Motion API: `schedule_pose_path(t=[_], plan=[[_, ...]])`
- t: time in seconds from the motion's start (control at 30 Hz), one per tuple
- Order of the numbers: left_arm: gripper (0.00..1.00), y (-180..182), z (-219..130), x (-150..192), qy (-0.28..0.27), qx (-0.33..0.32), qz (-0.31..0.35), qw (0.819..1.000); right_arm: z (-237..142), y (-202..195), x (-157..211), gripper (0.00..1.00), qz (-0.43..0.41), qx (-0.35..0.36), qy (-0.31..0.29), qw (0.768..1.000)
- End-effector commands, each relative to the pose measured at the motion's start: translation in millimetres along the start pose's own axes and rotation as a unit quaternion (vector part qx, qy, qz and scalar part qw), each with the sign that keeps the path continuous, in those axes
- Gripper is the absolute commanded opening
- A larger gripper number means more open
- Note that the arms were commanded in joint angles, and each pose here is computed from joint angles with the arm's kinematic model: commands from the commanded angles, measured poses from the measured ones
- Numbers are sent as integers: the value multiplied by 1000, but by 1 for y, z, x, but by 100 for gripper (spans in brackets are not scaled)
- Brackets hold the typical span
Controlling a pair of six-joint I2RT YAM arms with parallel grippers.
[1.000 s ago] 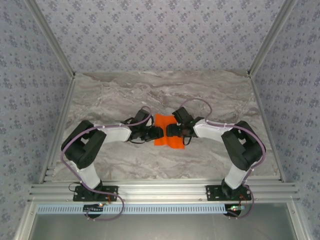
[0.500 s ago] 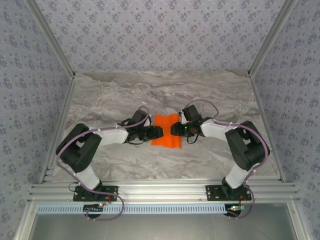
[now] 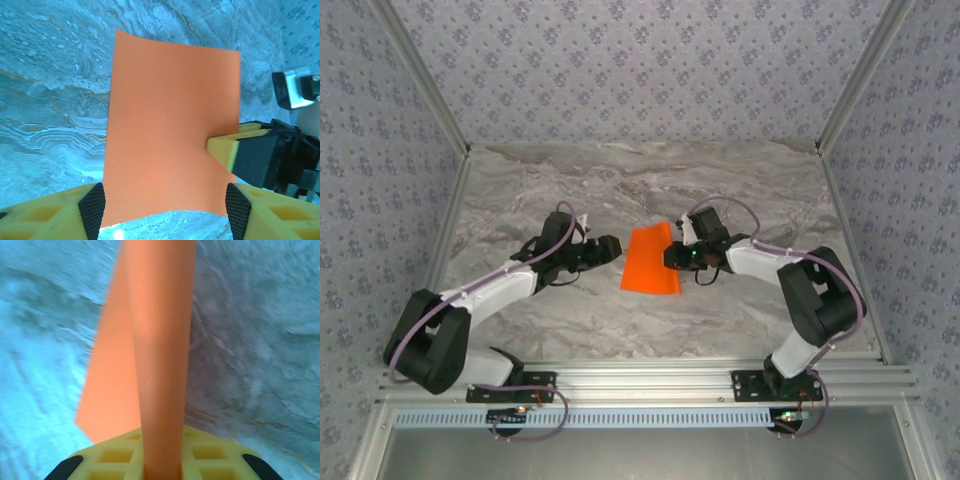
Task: Fold a paper plane with a square sheet of paper (fold left side to right side)
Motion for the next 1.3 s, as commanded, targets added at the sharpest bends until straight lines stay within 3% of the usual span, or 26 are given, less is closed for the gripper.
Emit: schedule_pose_path(t=[0.0,0.17,0.37,0.57,0.77,0.83,0.9,0.97,1.07,1.27], plan=[[70,-3,-15,-2,-12,50,11,999,-24,17,-6,19,-6,-91,-16,996],[77,-18,-41,-12,-61,142,45,987,-64,36,-7,18,-27,-183,-27,982],[84,-53,-76,-24,-115,243,117,956,-131,76,0,19,-90,-289,-31,953],[88,-78,-103,-28,-153,300,163,927,-183,103,9,20,-135,-329,-65,932],[87,-110,-111,-21,-150,355,213,898,-189,112,11,19,-138,-345,-66,926],[80,-116,-110,-20,-144,358,221,896,-188,112,11,20,-139,-345,-66,926],[65,-116,-108,-20,-142,352,220,898,-186,111,11,21,-135,-338,-69,929],[40,-113,-104,-21,-140,336,213,907,-183,106,12,23,-130,-320,-68,936],[10,-102,-90,-20,-121,290,192,930,-179,95,13,35,-120,-264,-72,954],[3,-70,-40,-14,-51,210,140,966,-166,53,19,60,-84,-71,-84,990]])
Point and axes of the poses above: each hand's point on the last joint's axis, 136 mm out from that joint toward the fingers, its own z axis out along the fingers, its own y axis along the line the jaws close on, x = y × z, the point moved 10 cm from there along -z, back along the fingers, and after that the axes turned 8 degrees about z, right-handed, at the moved point
